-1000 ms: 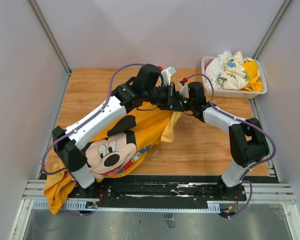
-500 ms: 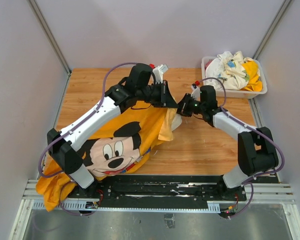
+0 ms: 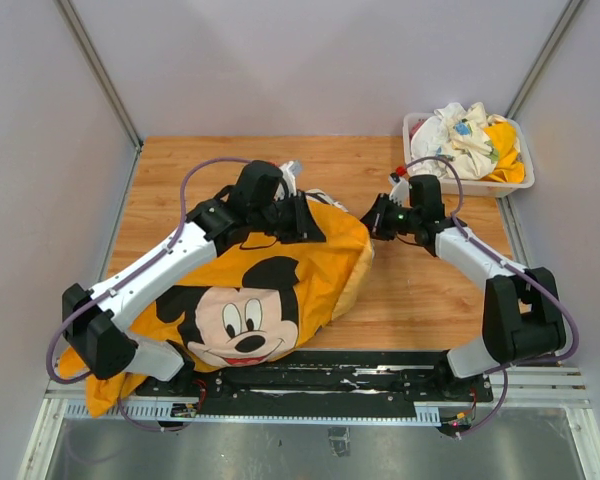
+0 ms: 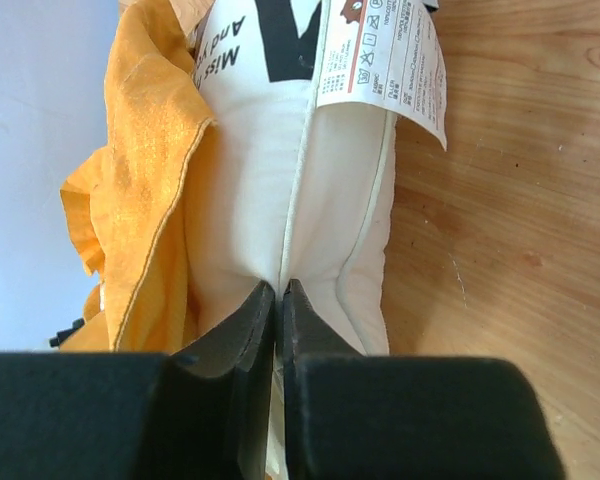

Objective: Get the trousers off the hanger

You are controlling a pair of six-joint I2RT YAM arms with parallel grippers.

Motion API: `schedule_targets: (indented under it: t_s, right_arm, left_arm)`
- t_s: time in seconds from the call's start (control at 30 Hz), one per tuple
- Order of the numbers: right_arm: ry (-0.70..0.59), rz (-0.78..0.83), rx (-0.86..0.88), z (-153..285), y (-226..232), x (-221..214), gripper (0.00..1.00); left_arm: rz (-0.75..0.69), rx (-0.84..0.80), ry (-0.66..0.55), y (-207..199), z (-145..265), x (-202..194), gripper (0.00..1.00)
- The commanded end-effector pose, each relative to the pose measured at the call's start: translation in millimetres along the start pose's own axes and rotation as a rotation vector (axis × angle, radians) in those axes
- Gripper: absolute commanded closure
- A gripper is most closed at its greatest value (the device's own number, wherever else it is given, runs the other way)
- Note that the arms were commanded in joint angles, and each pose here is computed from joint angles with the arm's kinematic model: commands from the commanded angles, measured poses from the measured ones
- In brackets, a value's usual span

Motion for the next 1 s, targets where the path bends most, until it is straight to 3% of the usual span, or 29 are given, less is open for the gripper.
schedule_targets:
  t_s: [0.0, 0.13, 0.27, 0.47, 0.57, 0.7, 0.8, 0.97]
  right_arm:
    - [-0.015, 0.078, 0.033, 12, 11, 4, 0.93]
    - [-0.001, 0.086, 0.036, 11, 9, 2, 0.92]
    - [0.011, 0.078, 0.039, 9, 6, -4, 0.90]
    - [0.018, 0.085, 0.056, 10, 7, -7, 0.88]
    - [0.015, 0.091, 0.056, 12, 8, -9, 0.87]
    - [0.012, 0.093, 0.057, 13, 9, -11, 0.86]
    - [0.011, 0.092, 0.055, 14, 9, -11, 0.86]
    - [0.007, 0.092, 0.050, 15, 8, -11, 0.86]
  left_arm:
    - [0.091, 0.189, -0.002, 48, 10, -26, 0.84]
    - [0.098, 0.198, -0.062, 47, 16, -21, 0.67]
    - [0.090, 0.208, -0.107, 32, -1, 4, 0.56]
    - [0.112, 0.202, -0.116, 18, -43, 33, 0.52]
    - [0.091, 0.241, -0.094, 22, -66, 41, 0.44]
    - [0.100, 0.321, -0.020, 41, -97, 36, 0.42]
    - [0.103, 0.325, 0.009, 47, -107, 32, 0.32]
    - [0.062, 0.396, 0.063, 56, -113, 20, 0.31]
Point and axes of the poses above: each gripper's point midway between its finger pads, its own z axis back along the fingers, its own y axis along the line the jaws close on, x = y × z, the point moved 6 cm from there along z, back along the fingers, and after that the axes turned 10 degrees about z, right-handed, at the moved point
